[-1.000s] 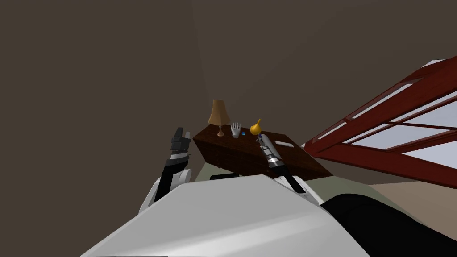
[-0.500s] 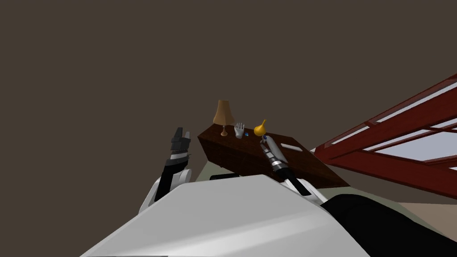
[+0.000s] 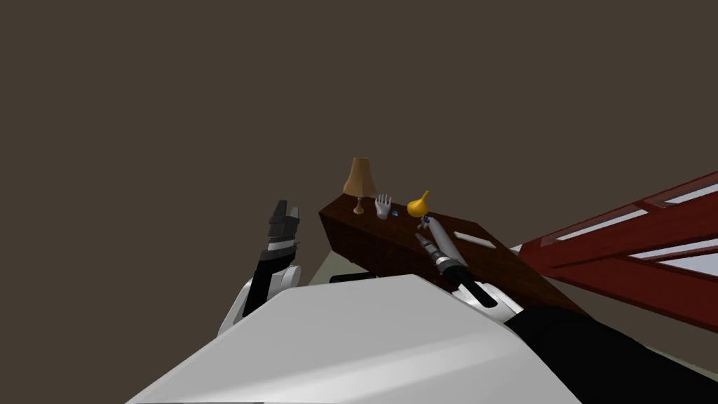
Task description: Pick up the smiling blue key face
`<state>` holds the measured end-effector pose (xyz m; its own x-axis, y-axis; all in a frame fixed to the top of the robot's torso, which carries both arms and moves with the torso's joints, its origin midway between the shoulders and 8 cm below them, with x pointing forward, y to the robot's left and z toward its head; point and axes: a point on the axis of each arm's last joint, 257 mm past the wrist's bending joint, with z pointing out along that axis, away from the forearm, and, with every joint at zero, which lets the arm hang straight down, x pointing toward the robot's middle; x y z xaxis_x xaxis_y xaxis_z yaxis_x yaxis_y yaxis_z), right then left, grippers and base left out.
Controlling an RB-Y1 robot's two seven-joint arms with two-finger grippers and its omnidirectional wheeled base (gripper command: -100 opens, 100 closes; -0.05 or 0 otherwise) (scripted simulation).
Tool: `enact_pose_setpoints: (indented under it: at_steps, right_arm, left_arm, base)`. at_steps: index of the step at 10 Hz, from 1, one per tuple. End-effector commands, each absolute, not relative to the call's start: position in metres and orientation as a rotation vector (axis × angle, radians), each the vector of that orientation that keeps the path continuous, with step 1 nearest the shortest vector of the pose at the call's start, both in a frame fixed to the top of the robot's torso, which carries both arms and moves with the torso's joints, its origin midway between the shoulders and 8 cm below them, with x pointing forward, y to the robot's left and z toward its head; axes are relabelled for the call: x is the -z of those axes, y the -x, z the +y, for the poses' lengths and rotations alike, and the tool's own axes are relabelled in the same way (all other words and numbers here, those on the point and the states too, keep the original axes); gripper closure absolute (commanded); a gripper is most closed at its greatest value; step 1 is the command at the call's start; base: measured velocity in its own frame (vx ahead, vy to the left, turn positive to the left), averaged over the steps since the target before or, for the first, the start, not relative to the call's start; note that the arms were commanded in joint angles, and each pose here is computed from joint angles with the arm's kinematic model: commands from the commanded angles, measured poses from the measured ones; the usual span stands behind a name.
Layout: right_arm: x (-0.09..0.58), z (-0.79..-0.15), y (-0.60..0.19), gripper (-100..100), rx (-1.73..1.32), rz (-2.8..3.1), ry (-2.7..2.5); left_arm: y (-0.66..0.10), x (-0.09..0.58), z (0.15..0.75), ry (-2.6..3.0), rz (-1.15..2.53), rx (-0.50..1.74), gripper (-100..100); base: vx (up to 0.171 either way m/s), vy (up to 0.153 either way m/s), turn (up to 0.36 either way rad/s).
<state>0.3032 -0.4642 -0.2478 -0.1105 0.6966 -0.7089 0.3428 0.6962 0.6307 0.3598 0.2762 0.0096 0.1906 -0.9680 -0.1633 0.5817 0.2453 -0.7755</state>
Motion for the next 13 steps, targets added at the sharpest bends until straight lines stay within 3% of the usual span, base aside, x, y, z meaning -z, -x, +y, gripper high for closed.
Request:
enact_pose_setpoints:
  at_steps: [1, 13]
  right_arm:
    - [0.263, -0.486, -0.285, -100, -0.270, 1.780, -0.854]
    - [0.290, -0.634, -0.189, -100, 0.354, 2.070, -0.865]
  left_arm:
    - [-0.360, -0.010, 0.276, 0.641, 0.739, 1.200, 0]
    - [-0.360, -0.010, 0.276, 0.641, 0.739, 1.200, 0]
  base:
    - [0.003, 0.033, 0.189]
    - [0.012, 0.027, 0.157]
